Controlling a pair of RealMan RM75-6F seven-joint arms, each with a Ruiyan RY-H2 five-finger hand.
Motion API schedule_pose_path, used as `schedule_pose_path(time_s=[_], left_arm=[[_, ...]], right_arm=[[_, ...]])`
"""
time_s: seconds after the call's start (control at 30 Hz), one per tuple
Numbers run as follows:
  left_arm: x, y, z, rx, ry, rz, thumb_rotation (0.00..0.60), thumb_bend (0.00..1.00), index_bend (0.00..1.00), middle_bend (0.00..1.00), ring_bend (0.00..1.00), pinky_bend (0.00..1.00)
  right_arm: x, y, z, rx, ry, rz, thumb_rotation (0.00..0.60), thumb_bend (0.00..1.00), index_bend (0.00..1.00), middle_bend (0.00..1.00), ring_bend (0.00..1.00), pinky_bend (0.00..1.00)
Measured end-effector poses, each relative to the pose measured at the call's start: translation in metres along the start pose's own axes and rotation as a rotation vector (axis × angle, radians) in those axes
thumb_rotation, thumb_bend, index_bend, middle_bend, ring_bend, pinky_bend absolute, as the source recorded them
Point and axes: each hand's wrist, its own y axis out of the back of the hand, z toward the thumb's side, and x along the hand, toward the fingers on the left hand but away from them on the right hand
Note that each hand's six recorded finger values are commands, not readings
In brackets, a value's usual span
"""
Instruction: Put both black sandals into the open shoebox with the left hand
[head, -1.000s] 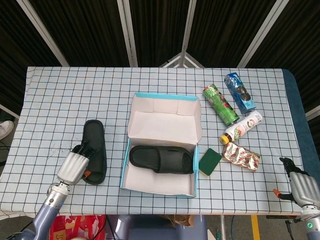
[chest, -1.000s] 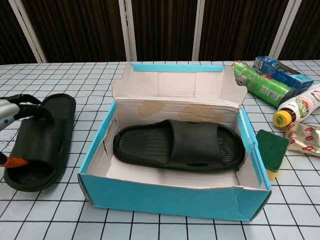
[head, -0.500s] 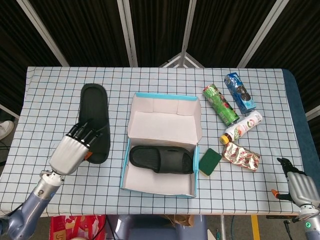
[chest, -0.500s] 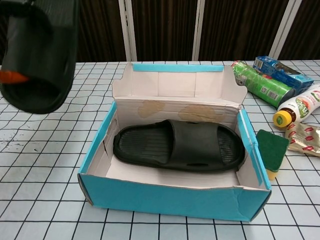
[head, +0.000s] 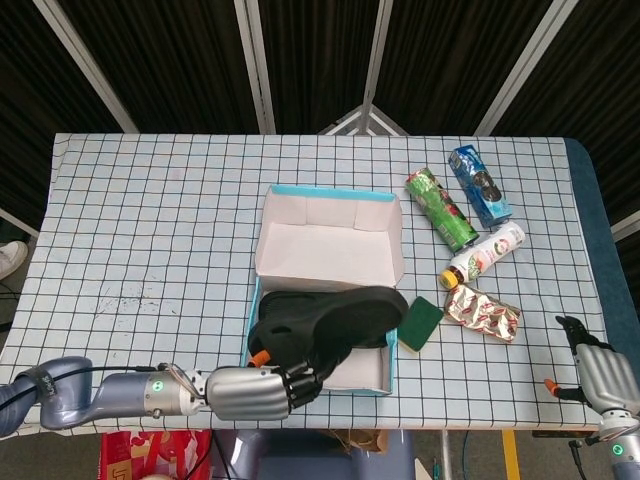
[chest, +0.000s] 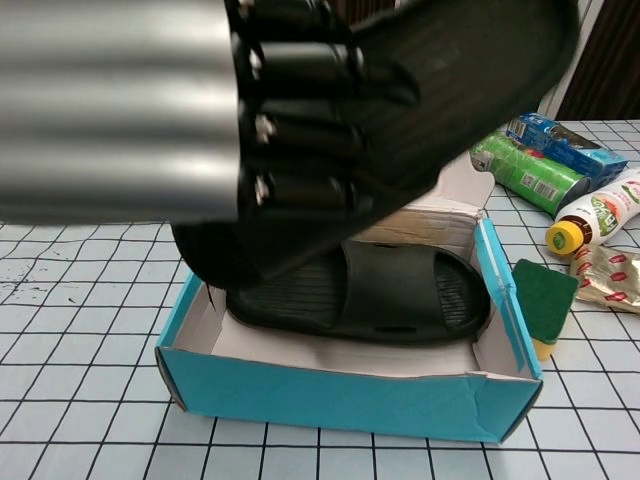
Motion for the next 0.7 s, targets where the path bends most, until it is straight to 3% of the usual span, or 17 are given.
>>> schedule_pose_path(time_s=[0.37, 0.7], left_arm=[[0.005, -0.043, 0.013, -0.048, -0.156, -0.052, 0.6, 0.42, 0.55, 0.52, 0.15, 0.29], [0.01, -0.053, 0.029, -0.091, -0.235, 0.007, 0.6, 0.42, 0.55, 0.52, 0.15, 0.3]], right_arm=[[-0.002, 0.0, -0.003, -0.005, -0.009, 0.004, 0.6, 0.24, 0.11, 0.1, 0.22, 0.25], [-0.003, -0.001, -0.002, -0.003, -0.012, 0.009, 0.6, 0.24, 0.11, 0.1, 0.22, 0.25]])
